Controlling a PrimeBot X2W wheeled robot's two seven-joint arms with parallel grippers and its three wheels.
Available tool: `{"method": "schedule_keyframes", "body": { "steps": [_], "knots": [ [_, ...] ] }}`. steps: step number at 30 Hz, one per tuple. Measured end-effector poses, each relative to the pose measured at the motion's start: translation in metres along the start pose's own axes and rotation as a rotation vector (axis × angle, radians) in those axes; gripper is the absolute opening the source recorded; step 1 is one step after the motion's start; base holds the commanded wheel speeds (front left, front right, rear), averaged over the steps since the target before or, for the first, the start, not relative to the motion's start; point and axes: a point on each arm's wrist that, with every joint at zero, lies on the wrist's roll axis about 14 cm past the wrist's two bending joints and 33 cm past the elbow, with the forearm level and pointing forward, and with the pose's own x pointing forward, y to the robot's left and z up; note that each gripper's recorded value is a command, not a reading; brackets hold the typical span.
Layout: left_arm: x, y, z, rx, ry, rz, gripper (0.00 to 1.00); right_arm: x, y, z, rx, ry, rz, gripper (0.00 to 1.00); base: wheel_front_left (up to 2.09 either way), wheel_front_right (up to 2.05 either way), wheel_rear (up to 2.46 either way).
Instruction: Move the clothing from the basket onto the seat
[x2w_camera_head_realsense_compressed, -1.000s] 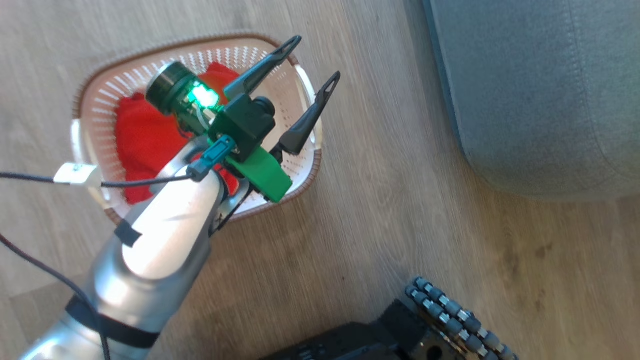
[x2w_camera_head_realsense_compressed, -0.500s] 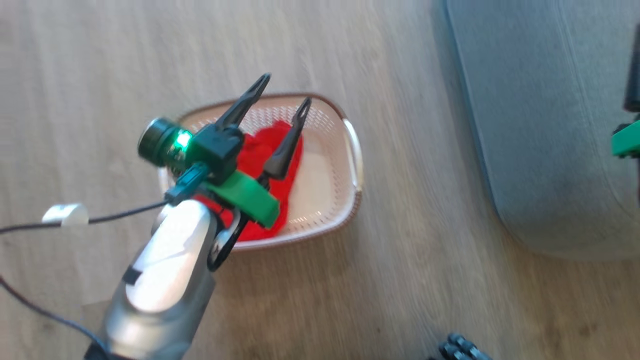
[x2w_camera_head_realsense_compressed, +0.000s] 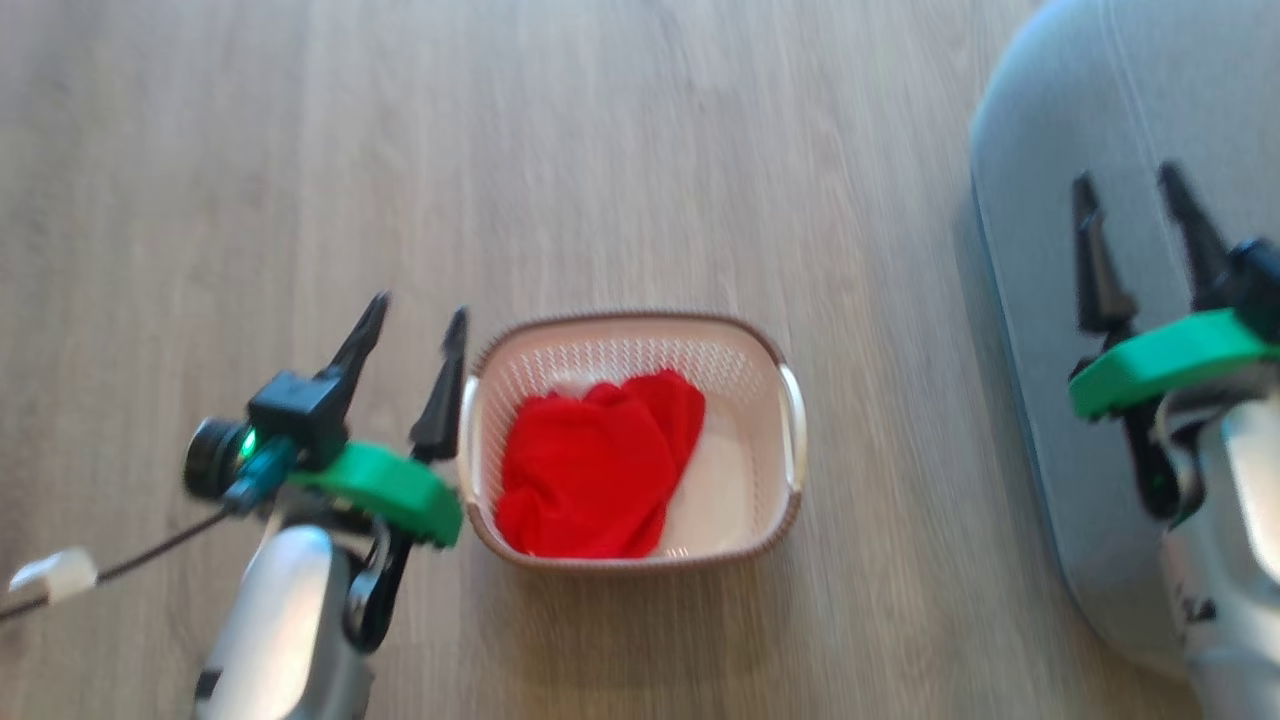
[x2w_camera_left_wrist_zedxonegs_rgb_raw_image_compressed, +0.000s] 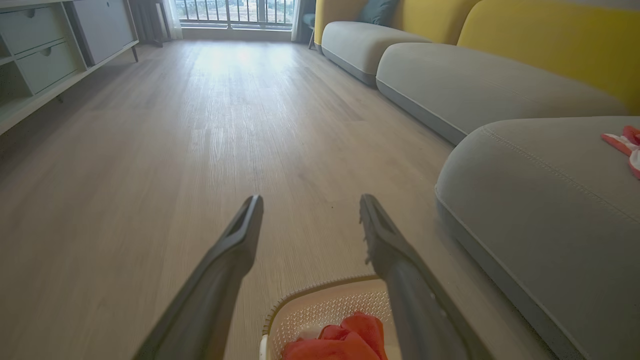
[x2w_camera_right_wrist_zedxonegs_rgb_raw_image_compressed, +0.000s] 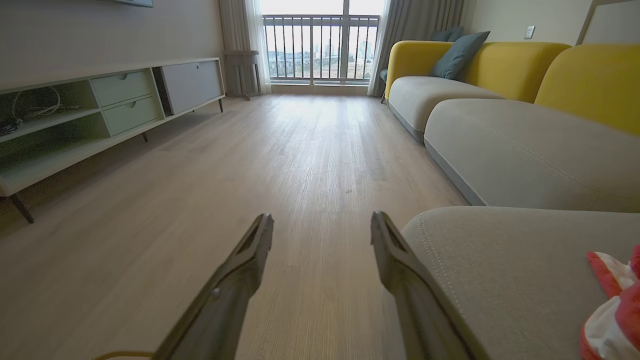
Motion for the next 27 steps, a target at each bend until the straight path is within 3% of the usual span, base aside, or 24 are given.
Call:
{"method": "schedule_keyframes", "body": {
  "steps": [13,27],
  "knots": [
    [-0.083,0.067,0.025,0.033,-0.049,0.280,1.00,-0.037,0.048,0.010,0.092,-0.018,0.078,1.00,0.00,0.00,0.00],
    [-0.125,0.086,0.031,0.055,-0.071,0.385,1.00,-0.077,0.068,-0.006,0.125,0.027,0.106,1.00,0.00,0.00,0.00]
  ]
}}
